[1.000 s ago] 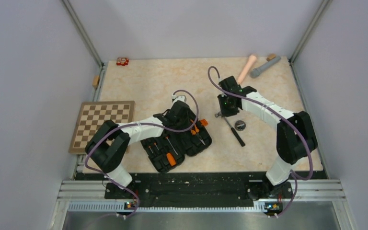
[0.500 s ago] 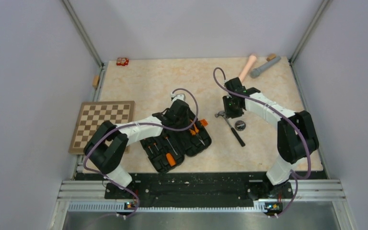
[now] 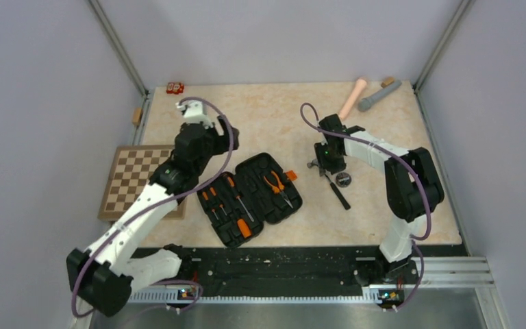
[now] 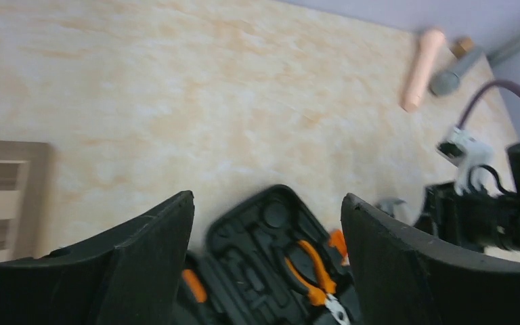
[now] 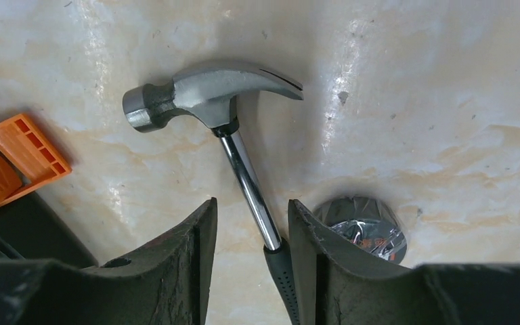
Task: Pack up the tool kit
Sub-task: Pick up the hammer at the center of the board.
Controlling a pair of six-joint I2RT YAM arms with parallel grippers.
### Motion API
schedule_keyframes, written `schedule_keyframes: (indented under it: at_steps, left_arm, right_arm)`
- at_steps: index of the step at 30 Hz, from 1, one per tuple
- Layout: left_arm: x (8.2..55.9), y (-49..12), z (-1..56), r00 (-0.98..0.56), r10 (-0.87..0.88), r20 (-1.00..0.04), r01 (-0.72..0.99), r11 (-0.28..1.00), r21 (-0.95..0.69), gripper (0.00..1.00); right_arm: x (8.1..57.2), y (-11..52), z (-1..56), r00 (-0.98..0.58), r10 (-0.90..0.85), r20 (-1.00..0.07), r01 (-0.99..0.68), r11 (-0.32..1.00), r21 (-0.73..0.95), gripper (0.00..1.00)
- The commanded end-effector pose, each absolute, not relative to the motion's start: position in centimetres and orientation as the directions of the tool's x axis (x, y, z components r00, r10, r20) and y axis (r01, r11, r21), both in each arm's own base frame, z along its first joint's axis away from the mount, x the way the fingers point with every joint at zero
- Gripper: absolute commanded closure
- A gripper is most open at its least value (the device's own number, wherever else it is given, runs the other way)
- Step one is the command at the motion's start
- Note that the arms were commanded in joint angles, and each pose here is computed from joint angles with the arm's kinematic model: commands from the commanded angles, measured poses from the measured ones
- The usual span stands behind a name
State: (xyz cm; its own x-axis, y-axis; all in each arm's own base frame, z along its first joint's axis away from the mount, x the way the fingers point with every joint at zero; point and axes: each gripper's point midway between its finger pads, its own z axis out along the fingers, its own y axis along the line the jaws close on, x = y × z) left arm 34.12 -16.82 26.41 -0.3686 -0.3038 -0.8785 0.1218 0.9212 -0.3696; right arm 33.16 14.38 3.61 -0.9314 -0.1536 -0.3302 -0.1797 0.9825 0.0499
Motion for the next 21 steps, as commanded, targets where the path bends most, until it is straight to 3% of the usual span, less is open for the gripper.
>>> schedule_keyframes:
  at_steps: [1,10,16,21]
  left_arm:
    - [33.1,-10.5,26.9,-0.260,-0.226,-0.939,0.032,0.970,-0.242,0.13]
    - [31.9,-5.6,25.8,-0.165,-0.079,-0.983,-0.086,0.994,-0.066,0.08]
    - [32.5,-5.7,24.6,-0.204,-0.048,-0.978,-0.093,0.995,-0.029,0.09]
    - [32.6,-4.7,24.3,-0.205,-0.035,-0.978,-0.145,0.989,-0.005,0.10]
  right_arm:
    - [35.7,15.4,5.0,-0.905,-0.160,-0.395,-0.203,0.977,0.069,0.57]
    - [35.6,15.2,2.9,-0.921,-0.184,-0.344,-0.211,0.977,0.042,0.57]
    - [35.7,15.4,2.0,-0.924,-0.213,-0.317,-0.228,0.974,0.010,0.59]
    - [35.3,15.4,1.6,-0.914,-0.278,-0.295,-0.264,0.961,-0.089,0.72]
